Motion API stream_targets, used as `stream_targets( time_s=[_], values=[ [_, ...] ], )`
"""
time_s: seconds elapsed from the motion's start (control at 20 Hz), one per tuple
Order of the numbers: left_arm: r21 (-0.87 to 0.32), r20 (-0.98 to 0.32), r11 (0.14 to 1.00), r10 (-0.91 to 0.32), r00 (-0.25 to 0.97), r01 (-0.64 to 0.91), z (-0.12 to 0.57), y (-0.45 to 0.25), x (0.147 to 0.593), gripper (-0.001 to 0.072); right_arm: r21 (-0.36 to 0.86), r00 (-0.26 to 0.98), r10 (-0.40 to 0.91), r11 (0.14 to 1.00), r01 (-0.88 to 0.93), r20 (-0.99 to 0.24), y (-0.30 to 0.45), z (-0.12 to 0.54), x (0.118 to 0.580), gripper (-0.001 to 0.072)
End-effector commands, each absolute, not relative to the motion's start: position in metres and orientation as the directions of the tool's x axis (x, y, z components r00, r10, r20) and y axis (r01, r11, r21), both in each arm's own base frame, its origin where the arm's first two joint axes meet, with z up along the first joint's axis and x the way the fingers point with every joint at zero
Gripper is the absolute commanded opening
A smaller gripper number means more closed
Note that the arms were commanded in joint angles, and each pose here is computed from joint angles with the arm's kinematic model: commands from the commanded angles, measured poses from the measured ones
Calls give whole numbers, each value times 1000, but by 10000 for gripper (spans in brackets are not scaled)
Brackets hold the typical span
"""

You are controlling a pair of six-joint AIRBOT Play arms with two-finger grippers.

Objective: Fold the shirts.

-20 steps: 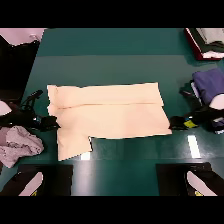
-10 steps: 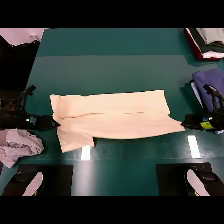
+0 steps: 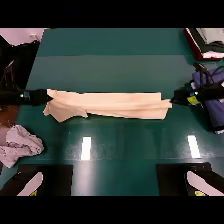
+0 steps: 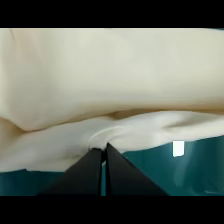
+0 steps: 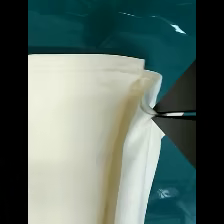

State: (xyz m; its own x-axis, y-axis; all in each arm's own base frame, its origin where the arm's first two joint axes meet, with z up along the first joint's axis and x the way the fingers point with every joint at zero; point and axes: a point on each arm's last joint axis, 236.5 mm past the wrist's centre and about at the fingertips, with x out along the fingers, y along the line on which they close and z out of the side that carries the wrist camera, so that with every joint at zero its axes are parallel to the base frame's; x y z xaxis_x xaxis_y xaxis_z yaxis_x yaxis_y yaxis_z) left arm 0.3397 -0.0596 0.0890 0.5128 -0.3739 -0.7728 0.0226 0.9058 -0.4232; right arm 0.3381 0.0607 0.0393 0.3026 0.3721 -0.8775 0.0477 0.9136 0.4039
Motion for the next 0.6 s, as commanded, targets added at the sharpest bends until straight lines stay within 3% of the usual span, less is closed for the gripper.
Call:
stream_targets(
  time_s=[0.0, 0.45, 0.5, 0.55],
  values=[
    [-420, -766, 908, -346, 542, -13, 77, -48, 382, 26, 408, 317, 373, 912, 48, -872, 66, 26, 382, 14],
    [-452, -744, 890, -345, 573, -51, 51, -39, 457, 29, 408, 279, 372, 909, 82, -886, 61, -15, 441, 16],
    [-455, -734, 888, -336, 590, -60, 53, -37, 465, 212, 408, 289, 369, 909, 83, -883, 60, -16, 448, 18],
    [-467, -728, 880, -328, 603, -84, 54, -34, 471, 482, 415, 302, 373, 906, 85, -877, 60, -15, 455, 55]
  ],
)
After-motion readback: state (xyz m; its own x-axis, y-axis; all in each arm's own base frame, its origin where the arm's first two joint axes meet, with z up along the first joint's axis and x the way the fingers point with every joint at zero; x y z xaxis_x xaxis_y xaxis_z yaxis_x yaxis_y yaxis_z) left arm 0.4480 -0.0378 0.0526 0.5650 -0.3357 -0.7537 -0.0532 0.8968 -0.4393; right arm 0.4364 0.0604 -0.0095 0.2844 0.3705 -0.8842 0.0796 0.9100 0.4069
